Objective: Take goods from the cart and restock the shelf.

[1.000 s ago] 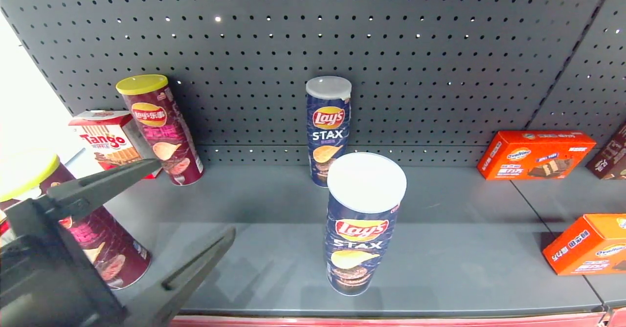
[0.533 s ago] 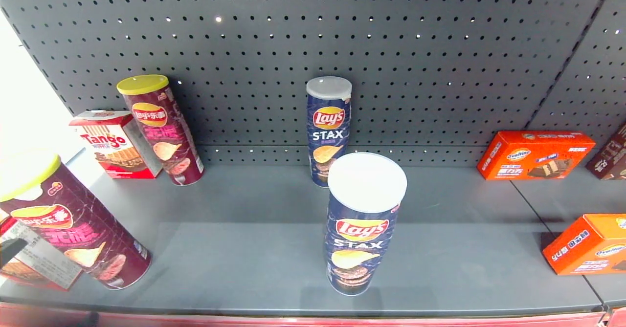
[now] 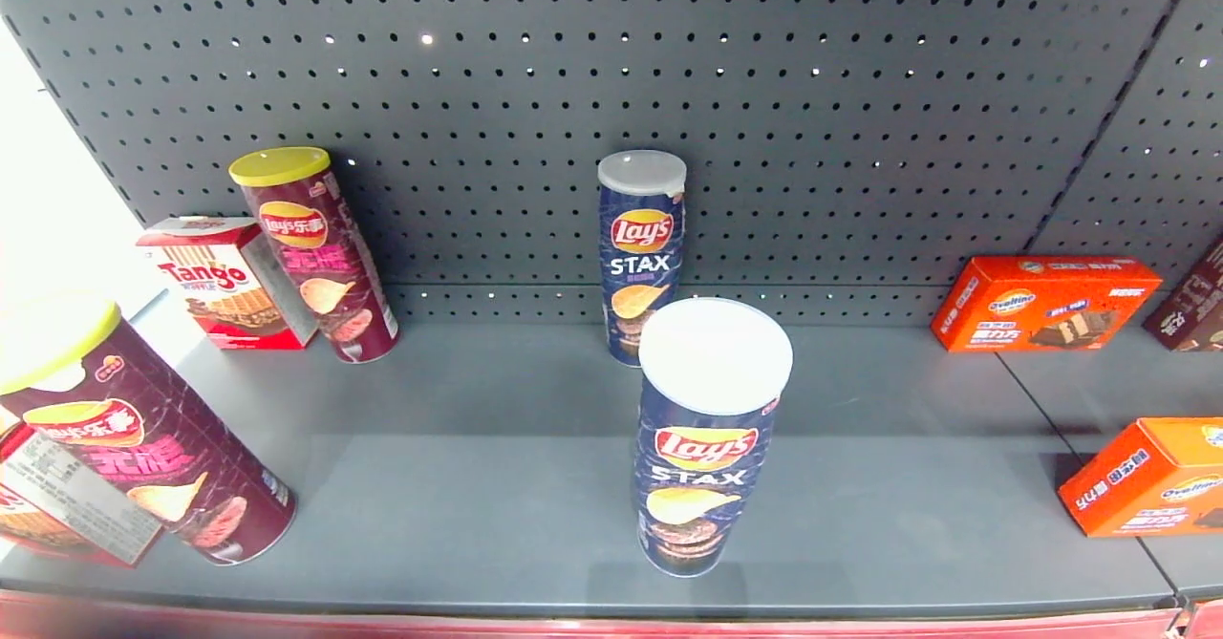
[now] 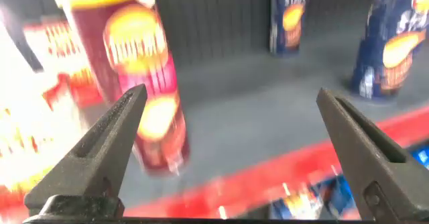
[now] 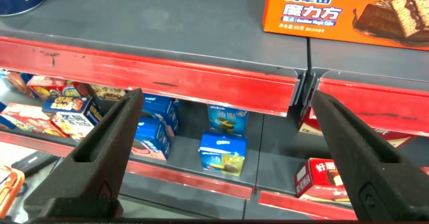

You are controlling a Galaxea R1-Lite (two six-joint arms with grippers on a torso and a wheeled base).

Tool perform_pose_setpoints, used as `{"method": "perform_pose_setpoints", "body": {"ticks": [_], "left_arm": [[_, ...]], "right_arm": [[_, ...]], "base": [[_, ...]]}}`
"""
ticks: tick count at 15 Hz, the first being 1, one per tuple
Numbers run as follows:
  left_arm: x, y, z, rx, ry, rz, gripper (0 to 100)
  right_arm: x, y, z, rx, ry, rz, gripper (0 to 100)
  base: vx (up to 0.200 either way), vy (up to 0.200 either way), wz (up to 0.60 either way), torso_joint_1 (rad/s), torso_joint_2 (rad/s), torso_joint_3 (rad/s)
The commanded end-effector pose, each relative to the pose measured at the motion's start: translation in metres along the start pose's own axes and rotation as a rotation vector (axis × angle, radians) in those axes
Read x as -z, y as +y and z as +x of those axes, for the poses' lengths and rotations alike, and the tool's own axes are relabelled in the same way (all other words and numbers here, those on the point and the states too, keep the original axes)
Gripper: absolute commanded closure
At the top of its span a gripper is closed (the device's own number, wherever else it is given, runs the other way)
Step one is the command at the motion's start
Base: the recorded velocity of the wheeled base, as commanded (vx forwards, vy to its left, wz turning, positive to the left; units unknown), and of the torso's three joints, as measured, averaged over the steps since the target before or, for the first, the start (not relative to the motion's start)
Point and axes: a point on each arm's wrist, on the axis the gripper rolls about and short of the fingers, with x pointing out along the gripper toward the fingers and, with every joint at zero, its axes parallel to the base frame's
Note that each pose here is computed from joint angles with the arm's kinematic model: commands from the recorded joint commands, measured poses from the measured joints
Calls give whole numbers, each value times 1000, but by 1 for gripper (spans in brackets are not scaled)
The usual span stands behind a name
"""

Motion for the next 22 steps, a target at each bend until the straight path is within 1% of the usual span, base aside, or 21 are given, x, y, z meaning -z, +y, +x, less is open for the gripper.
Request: {"method": "perform_pose_setpoints", "body": {"ticks": [1, 2, 4, 5, 6, 7, 9, 10, 11, 13, 14, 15, 16, 18, 22], "left_arm": [[9, -8, -18, -45, -40, 5, 0], [21, -11, -25, -45, -1, -8, 0], [27, -12, -26, -49, 47, -22, 0], [31, -12, -27, -66, 81, -35, 0], [36, -11, -27, -94, 130, -46, 0], [39, -11, -28, -117, 159, -52, 0], [38, -11, -28, -124, 156, -57, 0], [38, -11, -28, -125, 155, -81, 0], [38, -11, -28, -125, 153, -92, 0], [39, -11, -28, -126, 155, -84, 0], [38, -9, -28, -202, 160, -80, 0], [42, -7, -29, -316, 194, -59, 0], [45, -6, -31, -403, 239, -45, 0], [45, -6, -31, -388, 232, -41, 0], [44, -6, -31, -380, 226, -54, 0]], "right_arm": [[0, 0, 0, 0, 1, 0, 0], [0, 0, 0, 0, 1, 0, 0], [0, 0, 0, 0, 1, 0, 0], [0, 0, 0, 0, 1, 0, 0], [0, 0, 0, 0, 1, 0, 0], [0, 0, 0, 0, 1, 0, 0], [0, 0, 0, 0, 1, 0, 0], [0, 0, 0, 0, 1, 0, 0], [0, 0, 0, 0, 1, 0, 0], [0, 0, 0, 0, 1, 0, 0], [0, 0, 0, 0, 1, 0, 0], [0, 0, 0, 0, 1, 0, 0], [0, 0, 0, 0, 1, 0, 0], [0, 0, 0, 0, 1, 0, 0], [0, 0, 0, -2, 4, -2, 0]], "base": [[0, 0, 0, 0, 0, 0], [0, 0, 0, 0, 0, 0], [0, 0, 0, 0, 0, 0], [0, 0, 0, 0, 0, 0], [0, 0, 0, 0, 0, 0], [0, 0, 0, 0, 0, 0], [0, 0, 0, 0, 0, 0], [0, 0, 0, 0, 0, 0], [0, 0, 0, 0, 0, 0], [0, 0, 0, 0, 0, 0], [0, 0, 0, 0, 0, 0], [0, 0, 0, 0, 0, 0], [0, 0, 0, 0, 0, 0], [0, 0, 0, 0, 0, 0], [0, 0, 0, 0, 0, 0]]}}
